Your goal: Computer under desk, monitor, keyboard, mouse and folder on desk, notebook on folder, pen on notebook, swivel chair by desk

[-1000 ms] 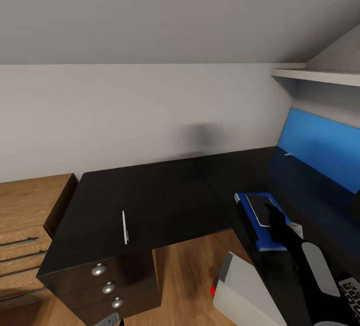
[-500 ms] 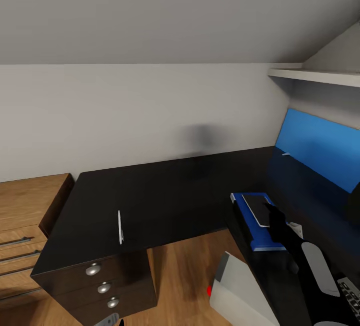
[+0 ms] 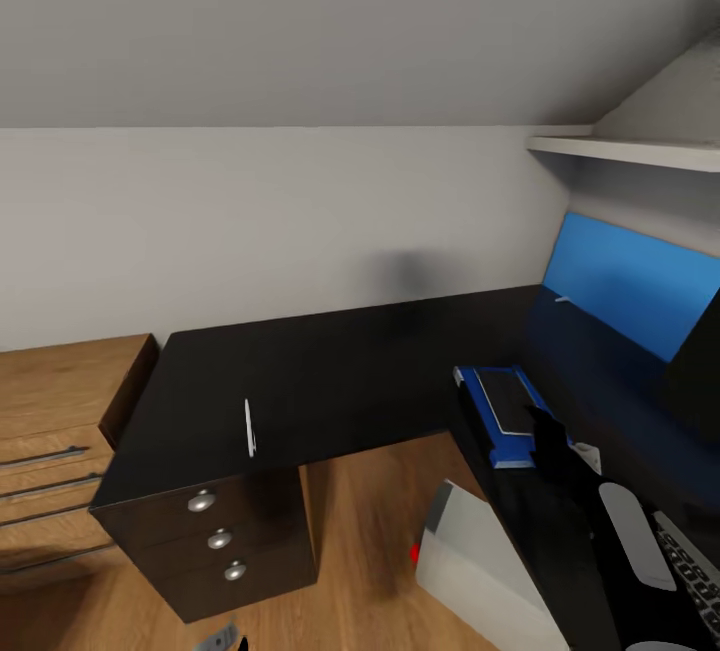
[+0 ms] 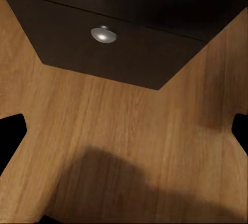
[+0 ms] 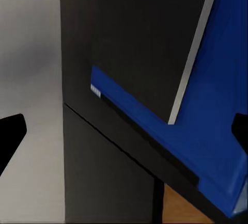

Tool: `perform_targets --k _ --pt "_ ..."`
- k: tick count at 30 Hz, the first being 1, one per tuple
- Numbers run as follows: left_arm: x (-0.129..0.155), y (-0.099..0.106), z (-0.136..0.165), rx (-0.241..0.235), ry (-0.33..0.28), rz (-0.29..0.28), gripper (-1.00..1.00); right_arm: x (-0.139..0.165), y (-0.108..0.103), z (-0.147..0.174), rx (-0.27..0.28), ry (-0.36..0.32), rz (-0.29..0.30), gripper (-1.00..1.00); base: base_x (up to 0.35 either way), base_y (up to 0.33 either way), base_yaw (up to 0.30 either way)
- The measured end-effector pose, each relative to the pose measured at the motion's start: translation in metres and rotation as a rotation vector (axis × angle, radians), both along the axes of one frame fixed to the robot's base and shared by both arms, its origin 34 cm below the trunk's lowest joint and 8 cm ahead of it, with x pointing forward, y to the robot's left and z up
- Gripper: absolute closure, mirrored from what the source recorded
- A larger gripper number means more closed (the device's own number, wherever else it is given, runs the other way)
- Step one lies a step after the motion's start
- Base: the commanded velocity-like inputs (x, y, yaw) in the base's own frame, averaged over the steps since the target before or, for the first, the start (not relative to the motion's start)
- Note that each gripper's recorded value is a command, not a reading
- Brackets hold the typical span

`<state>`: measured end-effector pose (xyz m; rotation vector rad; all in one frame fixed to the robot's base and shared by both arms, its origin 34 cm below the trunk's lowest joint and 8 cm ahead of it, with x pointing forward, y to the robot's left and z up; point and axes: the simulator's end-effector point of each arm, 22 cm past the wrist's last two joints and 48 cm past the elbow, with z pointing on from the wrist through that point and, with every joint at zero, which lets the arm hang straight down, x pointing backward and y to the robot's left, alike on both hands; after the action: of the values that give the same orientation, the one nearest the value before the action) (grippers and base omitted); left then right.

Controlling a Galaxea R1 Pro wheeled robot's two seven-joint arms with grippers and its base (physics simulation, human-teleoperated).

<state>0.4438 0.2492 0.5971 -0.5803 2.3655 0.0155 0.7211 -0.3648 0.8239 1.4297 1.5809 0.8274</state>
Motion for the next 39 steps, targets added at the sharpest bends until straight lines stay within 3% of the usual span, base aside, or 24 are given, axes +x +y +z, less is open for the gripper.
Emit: perform_targets --k 9,18,27,31,39 --pt "0.0 0.0 0.0 0.0 0.0 0.0 -1.0 0.0 0.0 0.0 0.0 0.0 0.0 -1.0 -0.301 0.0 0.0" --pt "0.0 0.0 0.0 0.0 -0.001 -0.001 -1.0 0.0 0.0 0.001 -0.001 -0.002 0.0 -1.0 -0.037 0.0 0.0" --pt "0.0 0.0 0.014 0.001 -0.001 0.0 -1.0 0.002 -0.002 0.024 -0.017 -0.02 -0.005 -1.0 -0.005 0.0 0.0" --pt "-0.001 0.001 0.02 0.001 0.001 0.003 -1.0 0.006 -0.001 0.052 -0.101 -0.046 0.011 -1.0 0.0 0.0 0.0" --pt "-0.002 0.001 0.032 0.0 0.004 0.004 -1.0 0.002 0.009 0.071 -0.252 -0.019 0.027 -1.0 0.0 0.0 0.0"
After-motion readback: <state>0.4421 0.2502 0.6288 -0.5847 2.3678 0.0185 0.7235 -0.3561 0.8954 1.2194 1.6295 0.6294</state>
